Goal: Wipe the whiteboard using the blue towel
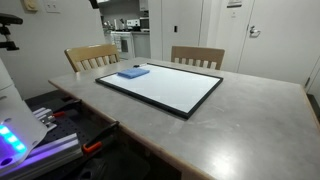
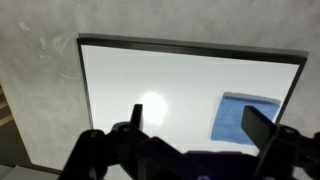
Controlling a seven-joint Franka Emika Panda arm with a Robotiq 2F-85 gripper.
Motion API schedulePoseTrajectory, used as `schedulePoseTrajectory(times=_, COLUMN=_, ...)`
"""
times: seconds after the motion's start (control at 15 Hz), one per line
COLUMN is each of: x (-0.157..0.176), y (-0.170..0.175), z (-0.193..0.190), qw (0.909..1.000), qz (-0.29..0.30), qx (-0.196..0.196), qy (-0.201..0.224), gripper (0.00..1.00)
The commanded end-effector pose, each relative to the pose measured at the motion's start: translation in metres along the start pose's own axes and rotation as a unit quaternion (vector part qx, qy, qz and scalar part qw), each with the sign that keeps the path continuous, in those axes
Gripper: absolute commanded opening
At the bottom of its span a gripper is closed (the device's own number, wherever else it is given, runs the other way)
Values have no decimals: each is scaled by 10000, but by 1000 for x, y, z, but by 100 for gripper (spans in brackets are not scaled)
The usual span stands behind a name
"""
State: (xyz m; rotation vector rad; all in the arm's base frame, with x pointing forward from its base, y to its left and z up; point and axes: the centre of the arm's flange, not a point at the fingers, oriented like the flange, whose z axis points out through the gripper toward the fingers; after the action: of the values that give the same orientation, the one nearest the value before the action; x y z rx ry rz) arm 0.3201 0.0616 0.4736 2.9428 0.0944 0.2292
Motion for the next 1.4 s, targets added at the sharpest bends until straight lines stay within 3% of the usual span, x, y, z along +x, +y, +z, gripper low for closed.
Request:
schedulePoseTrajectory(times=0.0, x=38, y=8, z=30, qw=9989, qz=-302, qx=323, qy=140, gripper=100)
schedulePoseTrajectory(times=0.67, x=117, y=25, z=84, qw=9932, qz=-719, qx=836, qy=379, gripper=100)
schedulePoseTrajectory(times=0.93, x=141, y=11, z=105, qw=9859, qz=-660, qx=1453, qy=511, gripper=100)
schedulePoseTrajectory(times=1.0, x=117, y=13, z=90, qw=9904, qz=-604, qx=1148, qy=476, gripper=100)
schedulePoseTrajectory(times=1.33, x=119, y=12, z=90, qw=9899, qz=-605, qx=1185, qy=498, gripper=100)
